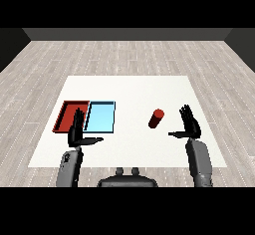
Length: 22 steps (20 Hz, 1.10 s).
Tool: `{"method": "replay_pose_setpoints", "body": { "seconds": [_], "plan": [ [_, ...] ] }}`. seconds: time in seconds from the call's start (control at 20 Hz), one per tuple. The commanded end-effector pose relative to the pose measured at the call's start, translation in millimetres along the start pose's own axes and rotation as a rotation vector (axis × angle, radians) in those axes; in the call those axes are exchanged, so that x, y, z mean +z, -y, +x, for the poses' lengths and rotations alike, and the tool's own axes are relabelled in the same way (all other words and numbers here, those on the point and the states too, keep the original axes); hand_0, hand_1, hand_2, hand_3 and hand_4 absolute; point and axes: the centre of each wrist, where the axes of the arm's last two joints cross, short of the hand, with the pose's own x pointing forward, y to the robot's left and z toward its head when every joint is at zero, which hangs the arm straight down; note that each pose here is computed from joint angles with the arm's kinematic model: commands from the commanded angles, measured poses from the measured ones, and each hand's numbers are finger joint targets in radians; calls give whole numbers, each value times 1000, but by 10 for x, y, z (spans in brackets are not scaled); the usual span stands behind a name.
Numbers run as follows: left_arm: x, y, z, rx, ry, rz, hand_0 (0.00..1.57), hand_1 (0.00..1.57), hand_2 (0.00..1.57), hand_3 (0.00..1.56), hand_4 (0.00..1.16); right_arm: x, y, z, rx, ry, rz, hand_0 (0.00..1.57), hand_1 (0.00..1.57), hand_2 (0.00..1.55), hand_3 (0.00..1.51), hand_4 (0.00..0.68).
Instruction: Pick the red can and put it in the red box
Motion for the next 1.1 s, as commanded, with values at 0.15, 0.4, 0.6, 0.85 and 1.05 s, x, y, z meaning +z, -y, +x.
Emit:
{"method": "replay_pose_setpoints", "body": {
  "seconds": [0.15,0.4,0.6,0.85,1.05],
  "plan": [
    [-44,41,-249,8,-11,-19,0,0,0,0,0,-89,133,-125,-27,-14,-1,0,0,0,0,0],
    [-38,-128,-175,17,1,-9,0,0,0,0,0,-327,15,26,-58,-47,-20,0,0,0,0,0],
    [-79,49,28,39,3,11,0,0,0,0,0,-259,-334,-332,-64,-29,17,0,0,0,0,0],
    [-119,-196,119,23,7,-13,0,0,0,0,0,-404,-343,-496,-120,-63,1,0,0,0,0,0],
    [-70,-188,-43,28,5,-2,0,0,0,0,0,-405,-413,-460,-138,-70,-27,0,0,0,0,0]
  ]
}}
